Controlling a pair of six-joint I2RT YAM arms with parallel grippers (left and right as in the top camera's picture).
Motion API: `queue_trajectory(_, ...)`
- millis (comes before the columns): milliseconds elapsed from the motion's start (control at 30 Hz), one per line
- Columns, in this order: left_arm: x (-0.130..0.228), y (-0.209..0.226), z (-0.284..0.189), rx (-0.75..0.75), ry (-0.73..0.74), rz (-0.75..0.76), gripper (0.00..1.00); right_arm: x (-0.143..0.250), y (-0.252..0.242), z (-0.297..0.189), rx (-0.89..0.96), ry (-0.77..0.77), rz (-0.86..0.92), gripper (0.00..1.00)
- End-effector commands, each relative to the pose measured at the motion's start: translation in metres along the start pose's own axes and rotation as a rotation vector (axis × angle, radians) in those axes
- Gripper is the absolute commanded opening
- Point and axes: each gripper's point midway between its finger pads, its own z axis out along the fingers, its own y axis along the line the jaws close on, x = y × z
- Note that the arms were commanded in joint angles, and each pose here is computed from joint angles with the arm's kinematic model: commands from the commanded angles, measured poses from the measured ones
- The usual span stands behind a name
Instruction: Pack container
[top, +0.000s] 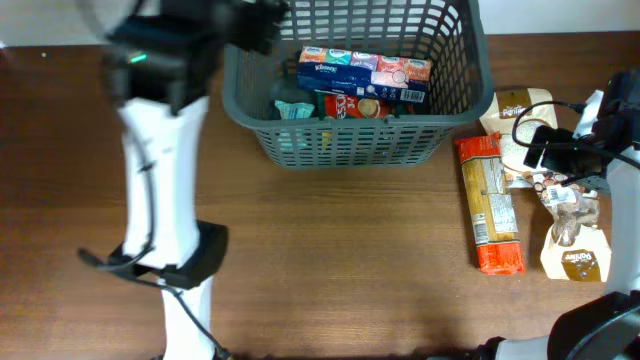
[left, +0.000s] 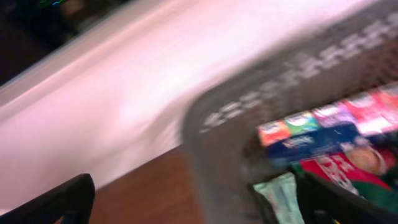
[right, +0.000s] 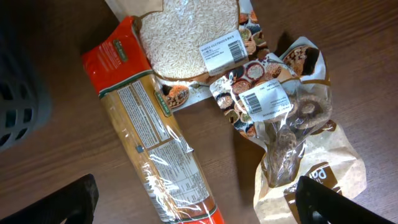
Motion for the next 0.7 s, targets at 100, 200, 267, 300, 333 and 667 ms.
queue_trajectory(100, 0.031, 0.079, -0.047, -0.174, 0.049, -0.186, 0.99, -0.005, 0.0, -0.001, -0.008, -0.008, -0.003, 0.99)
queue_trajectory(200, 0.066, 0.105, -0.054, -0.243, 0.162, -0.229, 0.99, -0.005, 0.0, -0.001, -0.008, -0.008, -0.003, 0.99)
queue_trajectory(267, 0.088, 0.12, -0.06, -0.295, 0.235, -0.272, 0.99, -0.005, 0.0, -0.001, -0.008, -0.008, -0.003, 0.99)
queue_trajectory(300, 0.096, 0.127, -0.062, -0.319, 0.257, -0.295, 0.99, -0.005, 0.0, -0.001, -0.008, -0.008, -0.003, 0.99)
queue_trajectory(333, 0.102, 0.137, -0.064, -0.343, 0.266, -0.328, 0.99, -0.005, 0.0, -0.001, -0.008, -0.008, -0.003, 0.99)
queue_trajectory(667, 0.125, 0.174, -0.076, -0.432, 0.292, -0.41, 0.99, -0.009, 0.011, -0.002, -0.065, -0.026, -0.005, 0.99)
